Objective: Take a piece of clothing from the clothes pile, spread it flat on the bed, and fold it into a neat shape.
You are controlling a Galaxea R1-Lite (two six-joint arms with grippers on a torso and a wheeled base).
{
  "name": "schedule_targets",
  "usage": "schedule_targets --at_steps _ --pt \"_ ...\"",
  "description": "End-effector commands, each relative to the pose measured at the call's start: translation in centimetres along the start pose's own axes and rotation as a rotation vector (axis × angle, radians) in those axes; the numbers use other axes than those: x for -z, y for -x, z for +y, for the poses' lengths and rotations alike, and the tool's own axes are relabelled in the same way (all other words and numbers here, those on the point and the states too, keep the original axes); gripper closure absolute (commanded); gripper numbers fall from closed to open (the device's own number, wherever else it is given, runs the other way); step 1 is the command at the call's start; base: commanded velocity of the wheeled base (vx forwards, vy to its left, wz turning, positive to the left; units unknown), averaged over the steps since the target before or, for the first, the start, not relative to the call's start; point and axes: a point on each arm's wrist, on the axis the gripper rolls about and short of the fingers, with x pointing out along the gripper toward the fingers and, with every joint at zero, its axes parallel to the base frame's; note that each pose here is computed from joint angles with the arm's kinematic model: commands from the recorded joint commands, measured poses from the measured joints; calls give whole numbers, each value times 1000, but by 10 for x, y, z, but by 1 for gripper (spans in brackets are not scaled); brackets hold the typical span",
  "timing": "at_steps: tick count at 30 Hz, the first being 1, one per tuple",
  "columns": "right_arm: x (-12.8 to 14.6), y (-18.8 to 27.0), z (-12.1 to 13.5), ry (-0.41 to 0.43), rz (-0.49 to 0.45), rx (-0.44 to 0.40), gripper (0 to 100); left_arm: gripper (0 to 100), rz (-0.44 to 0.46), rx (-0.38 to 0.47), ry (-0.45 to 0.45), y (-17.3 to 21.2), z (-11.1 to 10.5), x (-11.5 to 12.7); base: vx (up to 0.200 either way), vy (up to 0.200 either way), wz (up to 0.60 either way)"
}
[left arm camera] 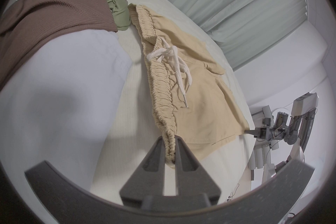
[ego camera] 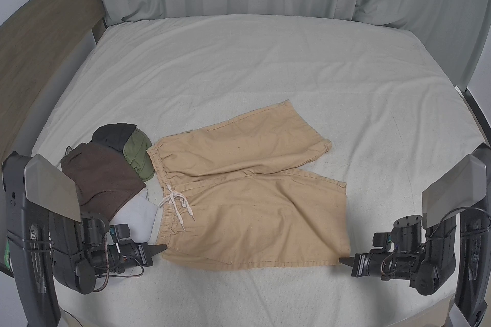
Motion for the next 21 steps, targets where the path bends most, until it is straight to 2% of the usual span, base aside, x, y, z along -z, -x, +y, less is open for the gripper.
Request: schedule_targets --at_steps 1,9,16,21 --pt "1 6 1 0 4 -4 100 100 25 -10 3 7 -2 6 0 0 0" --pt "3 17 4 -2 19 -21 100 100 88 -24 -39 18 -5 20 0 0 0" --pt "10 24 4 -12 55 -15 100 100 127 -34 -29 24 -6 28 0 0 0" --pt "12 25 1 11 70 -1 100 100 142 -37 -28 28 -8 32 0 0 0"
